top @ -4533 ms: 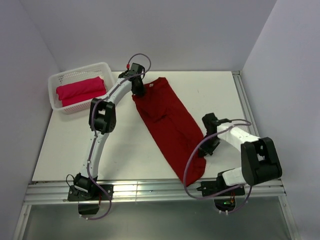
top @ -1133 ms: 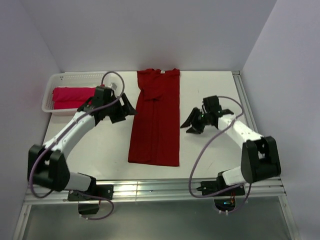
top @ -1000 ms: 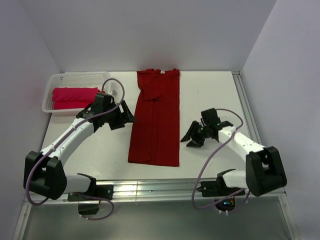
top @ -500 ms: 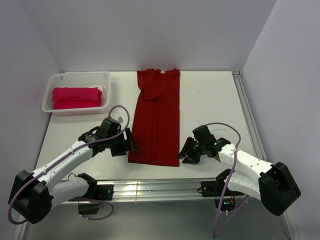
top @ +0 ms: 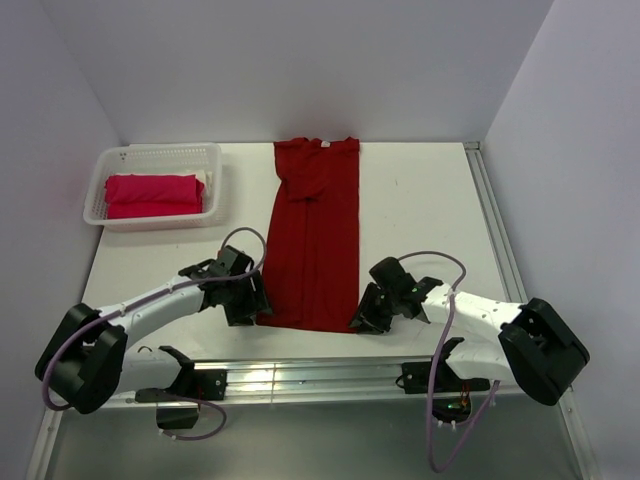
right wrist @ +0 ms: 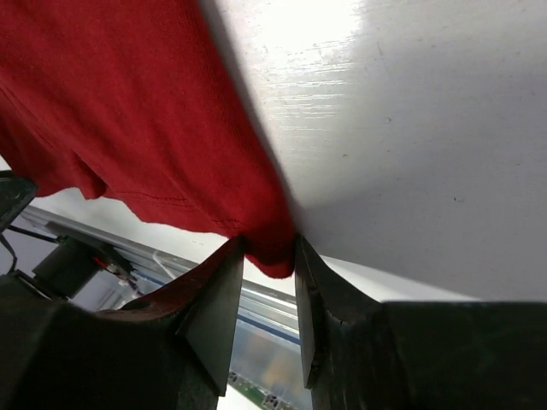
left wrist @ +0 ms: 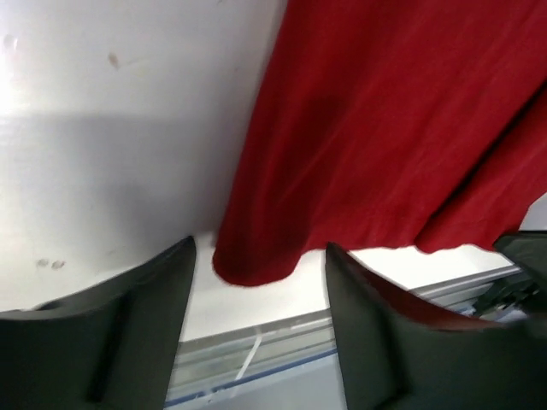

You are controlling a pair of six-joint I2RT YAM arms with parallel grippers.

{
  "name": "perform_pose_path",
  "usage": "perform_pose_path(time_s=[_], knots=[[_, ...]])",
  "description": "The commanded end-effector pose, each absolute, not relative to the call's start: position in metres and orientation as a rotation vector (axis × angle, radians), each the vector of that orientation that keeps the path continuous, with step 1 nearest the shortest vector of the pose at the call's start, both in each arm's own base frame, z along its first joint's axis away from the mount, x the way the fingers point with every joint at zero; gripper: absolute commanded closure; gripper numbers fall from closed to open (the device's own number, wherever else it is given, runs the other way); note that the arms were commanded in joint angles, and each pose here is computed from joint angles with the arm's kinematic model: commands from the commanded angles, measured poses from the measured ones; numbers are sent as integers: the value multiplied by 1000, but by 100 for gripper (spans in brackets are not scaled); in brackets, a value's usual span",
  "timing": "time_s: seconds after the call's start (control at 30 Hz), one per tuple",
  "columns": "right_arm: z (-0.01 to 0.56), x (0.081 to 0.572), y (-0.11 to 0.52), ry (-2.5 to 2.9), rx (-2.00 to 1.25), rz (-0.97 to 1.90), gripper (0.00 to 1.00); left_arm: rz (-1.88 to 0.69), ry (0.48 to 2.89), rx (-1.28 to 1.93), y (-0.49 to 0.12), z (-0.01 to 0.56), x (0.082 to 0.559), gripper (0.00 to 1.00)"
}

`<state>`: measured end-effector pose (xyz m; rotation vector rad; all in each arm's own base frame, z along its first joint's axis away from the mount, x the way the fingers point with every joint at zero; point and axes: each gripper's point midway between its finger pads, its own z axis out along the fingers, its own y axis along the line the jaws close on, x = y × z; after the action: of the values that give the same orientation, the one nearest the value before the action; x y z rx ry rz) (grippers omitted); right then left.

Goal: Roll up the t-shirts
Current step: Roll the tshirt

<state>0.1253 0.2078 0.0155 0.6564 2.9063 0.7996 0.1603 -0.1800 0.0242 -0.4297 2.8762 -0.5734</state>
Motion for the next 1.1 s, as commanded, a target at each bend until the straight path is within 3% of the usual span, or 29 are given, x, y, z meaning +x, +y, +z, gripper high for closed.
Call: perform_pose_path(time_s=[0.0,0.17,0.27,0.33,0.4,0.73,1.07], knots=[[17,131,211,2891,671,789,62,-567,2833,-423,-183,21,172,37],[15,131,212,2901,678,777,68,-551,2842,-423,-182,13,172,51],[12,130,211,2923,674,751,86,-574,2854,-418,-184,9,168,66],[13,128,208,2945,667,714,100,-600,2862,-408,-186,9,165,83],[13,124,206,2958,679,704,100,-608,2876,-407,-187,9,161,100],[24,94,191,3057,641,675,100,-748,2928,-367,-210,34,129,100],[57,114,191,3011,581,693,100,-700,2969,-397,-213,58,131,99]])
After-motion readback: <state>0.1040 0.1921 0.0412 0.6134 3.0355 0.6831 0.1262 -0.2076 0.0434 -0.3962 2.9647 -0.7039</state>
